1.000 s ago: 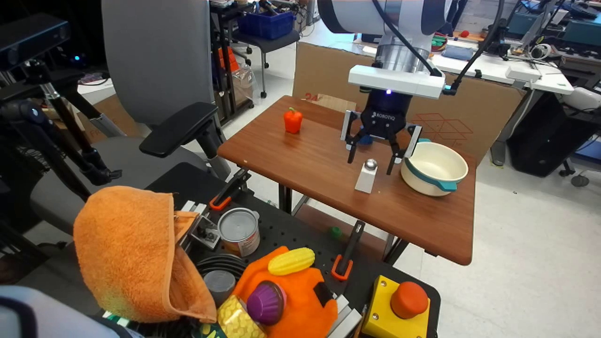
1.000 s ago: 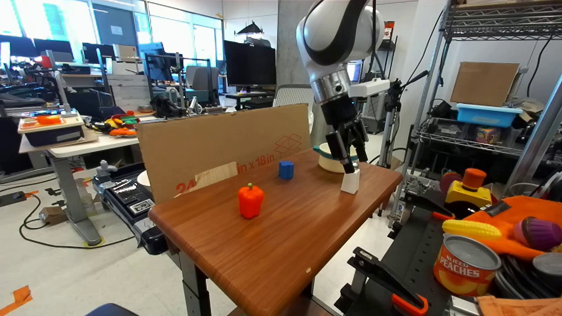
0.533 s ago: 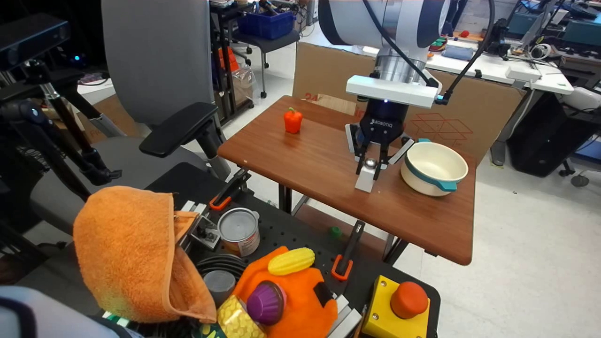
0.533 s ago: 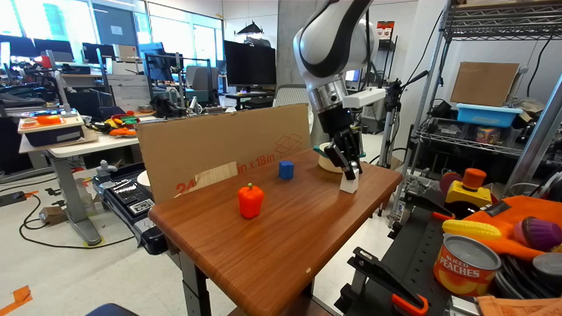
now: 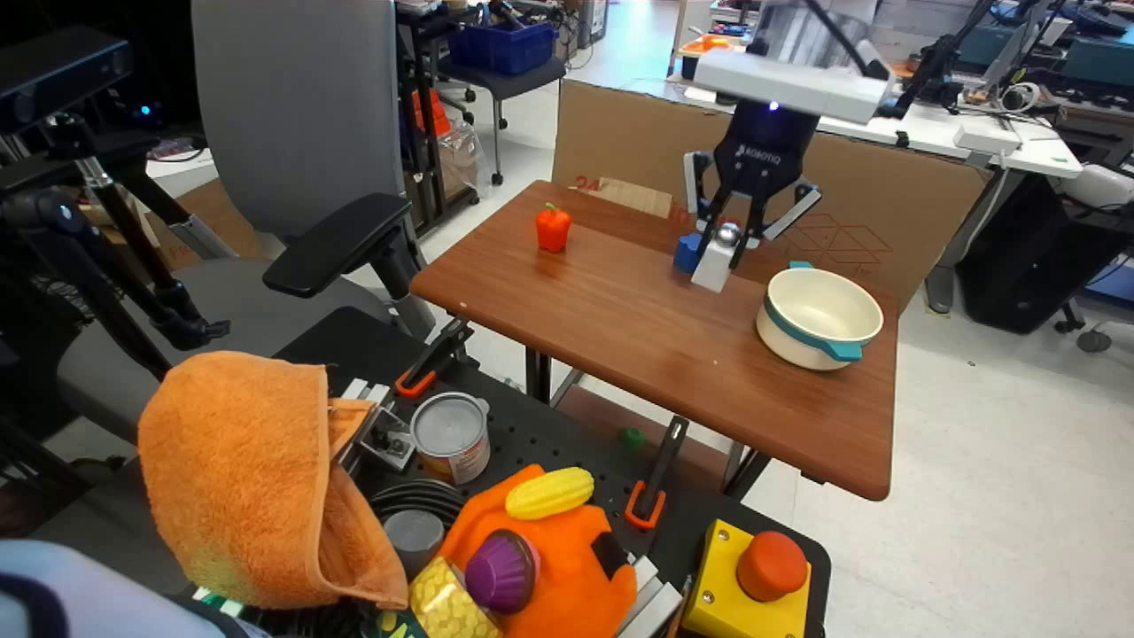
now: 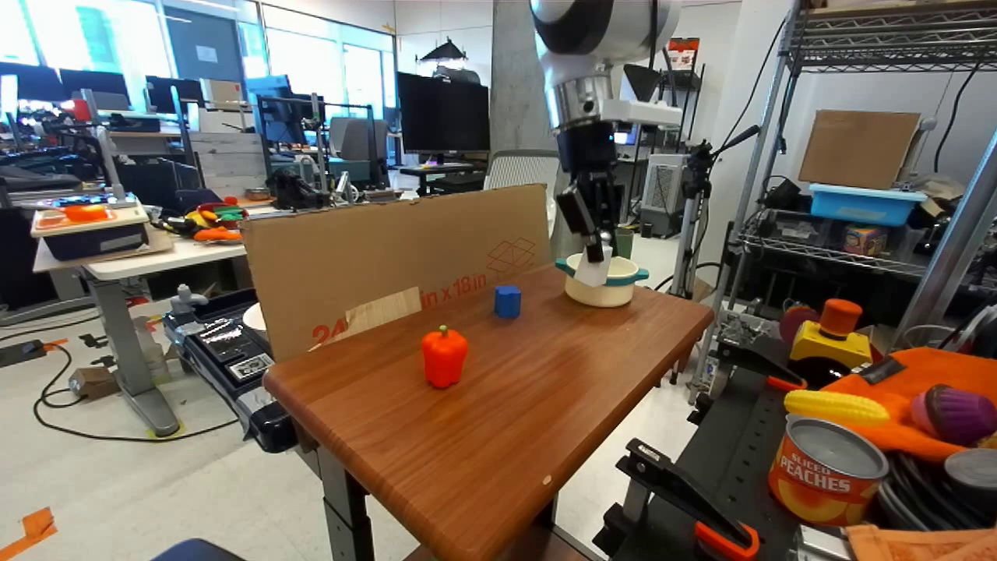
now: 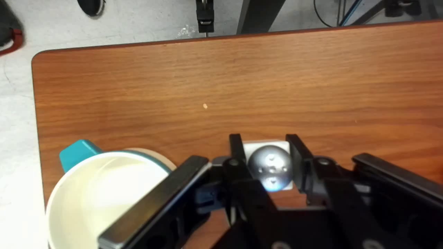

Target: Pick up the bottle and put it in the bowl

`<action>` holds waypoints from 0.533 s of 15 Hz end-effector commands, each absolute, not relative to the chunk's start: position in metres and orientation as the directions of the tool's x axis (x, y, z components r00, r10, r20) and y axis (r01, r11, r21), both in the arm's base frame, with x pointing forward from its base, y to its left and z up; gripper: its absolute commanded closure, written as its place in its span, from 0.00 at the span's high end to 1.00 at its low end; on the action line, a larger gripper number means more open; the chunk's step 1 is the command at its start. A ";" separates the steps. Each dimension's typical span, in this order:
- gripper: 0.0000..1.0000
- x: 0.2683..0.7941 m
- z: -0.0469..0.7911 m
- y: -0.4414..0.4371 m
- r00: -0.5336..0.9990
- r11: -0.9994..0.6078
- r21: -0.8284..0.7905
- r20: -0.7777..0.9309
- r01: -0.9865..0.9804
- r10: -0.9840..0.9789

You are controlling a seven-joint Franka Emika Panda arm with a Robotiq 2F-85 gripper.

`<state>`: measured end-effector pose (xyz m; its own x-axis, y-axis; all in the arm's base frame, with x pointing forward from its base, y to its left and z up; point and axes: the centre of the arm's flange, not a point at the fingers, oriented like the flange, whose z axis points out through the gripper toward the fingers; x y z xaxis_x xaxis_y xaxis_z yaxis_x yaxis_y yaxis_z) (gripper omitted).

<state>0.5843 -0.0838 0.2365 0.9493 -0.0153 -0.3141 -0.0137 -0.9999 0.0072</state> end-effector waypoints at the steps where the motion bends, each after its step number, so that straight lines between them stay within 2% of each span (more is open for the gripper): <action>1: 0.09 0.597 0.296 -0.112 0.963 -0.992 -0.106 -0.267 -0.069 -0.038; 8: 0.09 0.643 0.315 -0.175 0.952 -0.966 -0.083 -0.208 -0.245 -0.224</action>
